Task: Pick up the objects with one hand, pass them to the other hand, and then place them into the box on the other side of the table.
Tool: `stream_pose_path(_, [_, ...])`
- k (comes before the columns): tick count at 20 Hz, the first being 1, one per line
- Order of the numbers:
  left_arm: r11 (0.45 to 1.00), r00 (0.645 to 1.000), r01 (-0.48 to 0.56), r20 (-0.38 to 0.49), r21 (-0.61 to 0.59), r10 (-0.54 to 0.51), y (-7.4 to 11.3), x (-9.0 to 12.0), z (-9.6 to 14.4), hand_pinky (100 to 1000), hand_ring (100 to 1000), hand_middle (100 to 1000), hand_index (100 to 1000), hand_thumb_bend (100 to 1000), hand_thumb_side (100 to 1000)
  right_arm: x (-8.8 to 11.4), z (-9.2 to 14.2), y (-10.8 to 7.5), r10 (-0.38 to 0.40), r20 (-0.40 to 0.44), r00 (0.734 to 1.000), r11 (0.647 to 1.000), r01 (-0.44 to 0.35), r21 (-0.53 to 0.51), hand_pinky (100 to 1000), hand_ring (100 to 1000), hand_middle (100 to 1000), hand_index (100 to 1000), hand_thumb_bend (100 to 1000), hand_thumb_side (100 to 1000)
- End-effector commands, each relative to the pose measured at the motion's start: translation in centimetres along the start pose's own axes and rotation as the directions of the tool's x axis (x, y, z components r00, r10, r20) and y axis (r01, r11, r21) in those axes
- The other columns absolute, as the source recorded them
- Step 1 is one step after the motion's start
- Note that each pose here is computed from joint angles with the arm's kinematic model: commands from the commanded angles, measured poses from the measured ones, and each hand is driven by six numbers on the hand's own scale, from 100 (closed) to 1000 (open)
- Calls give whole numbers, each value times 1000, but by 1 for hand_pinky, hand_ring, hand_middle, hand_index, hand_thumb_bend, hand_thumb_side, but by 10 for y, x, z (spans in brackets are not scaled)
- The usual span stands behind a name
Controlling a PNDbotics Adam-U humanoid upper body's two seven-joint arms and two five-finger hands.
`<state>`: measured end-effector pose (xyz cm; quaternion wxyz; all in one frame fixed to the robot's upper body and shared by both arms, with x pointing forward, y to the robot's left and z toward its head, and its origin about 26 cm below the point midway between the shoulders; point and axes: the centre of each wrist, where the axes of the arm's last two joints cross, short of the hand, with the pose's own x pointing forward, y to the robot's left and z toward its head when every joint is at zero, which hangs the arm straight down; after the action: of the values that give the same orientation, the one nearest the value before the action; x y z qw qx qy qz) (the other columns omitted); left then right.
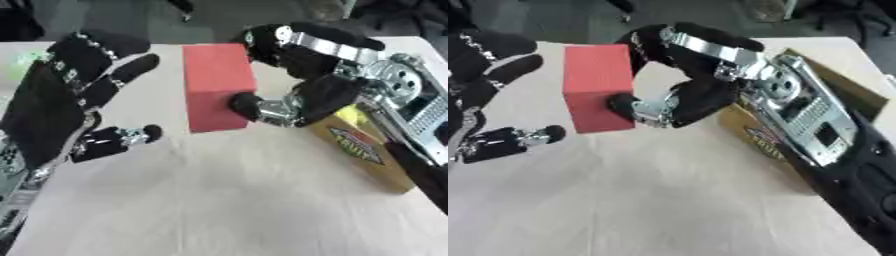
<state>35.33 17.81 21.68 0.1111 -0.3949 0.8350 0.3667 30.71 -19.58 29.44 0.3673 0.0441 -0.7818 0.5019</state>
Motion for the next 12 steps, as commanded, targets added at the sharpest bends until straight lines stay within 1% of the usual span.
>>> stream_pose_path(1, [999,998,33,-47,-31,-34,7,-17,13,663,685,694,809,949,212,4,16,-19,60,-33,998,993,-63,-101,996,702,470,621,100,324])
stream_pose_path(6, [994,985,40,-162,-98,-56,12,-30,37,639,653,663,781,935,232,-4,38,-35,71,-110,991,964,-97,-248,996,701,470,621,100,317])
stream_pose_path(12, [991,953,55,-290,-126,-90,24,-42,58,637,645,657,761,938,236,-15,60,-49,64,-179,982,924,-126,-362,995,702,471,622,100,311])
